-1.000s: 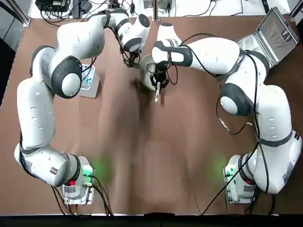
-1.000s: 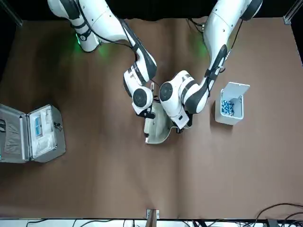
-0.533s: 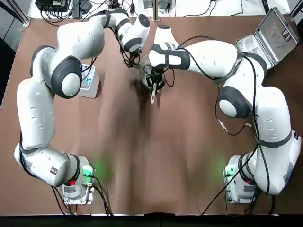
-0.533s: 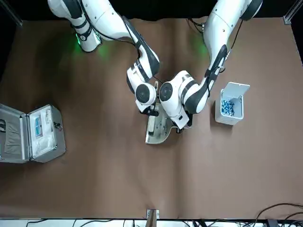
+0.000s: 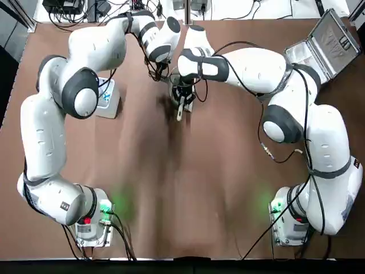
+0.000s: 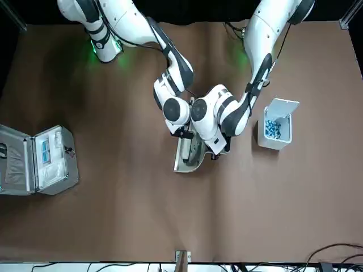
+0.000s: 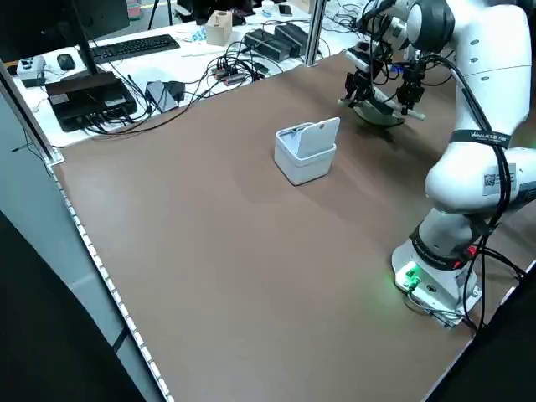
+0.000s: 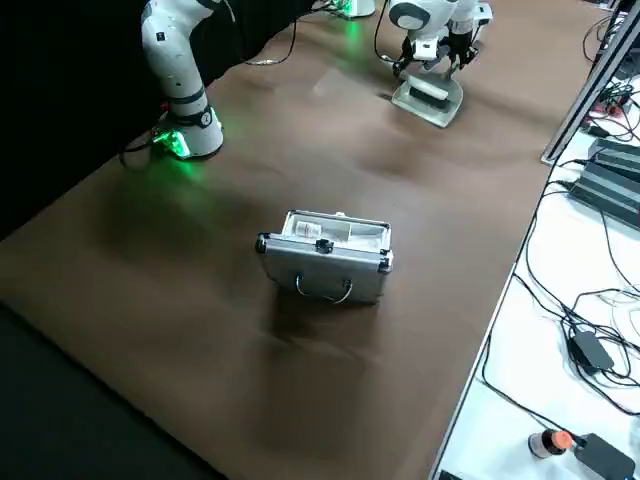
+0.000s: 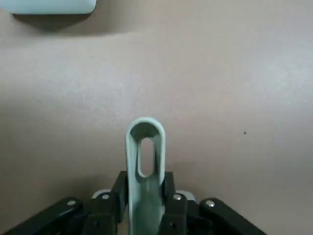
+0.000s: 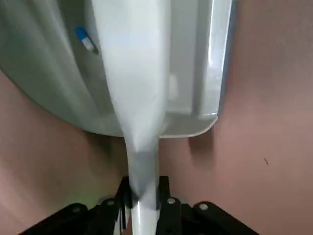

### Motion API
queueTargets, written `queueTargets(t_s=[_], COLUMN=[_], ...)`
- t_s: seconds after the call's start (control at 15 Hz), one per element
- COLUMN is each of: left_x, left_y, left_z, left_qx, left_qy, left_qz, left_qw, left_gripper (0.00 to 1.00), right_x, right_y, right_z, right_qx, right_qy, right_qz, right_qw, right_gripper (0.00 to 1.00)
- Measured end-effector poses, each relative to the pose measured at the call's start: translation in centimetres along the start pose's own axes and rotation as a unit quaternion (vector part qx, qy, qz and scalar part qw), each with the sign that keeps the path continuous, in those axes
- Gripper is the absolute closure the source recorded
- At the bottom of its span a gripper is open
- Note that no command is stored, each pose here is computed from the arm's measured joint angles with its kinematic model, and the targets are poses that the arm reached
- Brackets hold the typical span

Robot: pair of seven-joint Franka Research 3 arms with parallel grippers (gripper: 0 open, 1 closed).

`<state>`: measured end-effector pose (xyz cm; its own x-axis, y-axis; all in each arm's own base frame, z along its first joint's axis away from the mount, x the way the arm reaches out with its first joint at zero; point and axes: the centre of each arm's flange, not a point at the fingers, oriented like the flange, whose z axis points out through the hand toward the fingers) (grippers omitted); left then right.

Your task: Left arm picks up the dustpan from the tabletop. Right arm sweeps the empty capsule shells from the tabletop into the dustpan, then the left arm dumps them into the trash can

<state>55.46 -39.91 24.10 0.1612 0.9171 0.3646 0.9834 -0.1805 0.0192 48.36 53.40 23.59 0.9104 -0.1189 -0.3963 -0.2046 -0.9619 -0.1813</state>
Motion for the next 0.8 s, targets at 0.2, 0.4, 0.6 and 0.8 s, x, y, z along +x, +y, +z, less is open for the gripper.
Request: queueTargets(t_s=[0.2, 0.4, 0.6, 0.8], left_x=[0.0, 0.3, 0.5, 0.9], left_y=[0.1, 0.2, 0.3, 0.6], left_z=[-0.1, 0.0, 0.1, 0.2], left_qx=[-0.001, 0.000, 0.000, 0.005], left_qy=[0.000, 0.000, 0.000, -0.005], left_qz=[-0.001, -0.003, -0.005, -0.010], left_qw=[1.000, 1.000, 1.000, 1.000], left_gripper=[0.67, 0.67, 0.67, 0.67], right_x=[0.6, 1.9, 2.7, 3.2], right_y=[0.7, 1.4, 2.3, 2.7], right_z=[-0.8, -2.4, -3.5, -4.4], right_qx=[-0.009, -0.005, -0.007, -0.004], right_qy=[-0.015, -0.020, -0.030, -0.033], right_qz=[0.006, 0.012, 0.010, 0.009], right_qw=[1.000, 1.000, 0.999, 0.999], right_gripper=[0.74, 0.74, 0.74, 0.74])
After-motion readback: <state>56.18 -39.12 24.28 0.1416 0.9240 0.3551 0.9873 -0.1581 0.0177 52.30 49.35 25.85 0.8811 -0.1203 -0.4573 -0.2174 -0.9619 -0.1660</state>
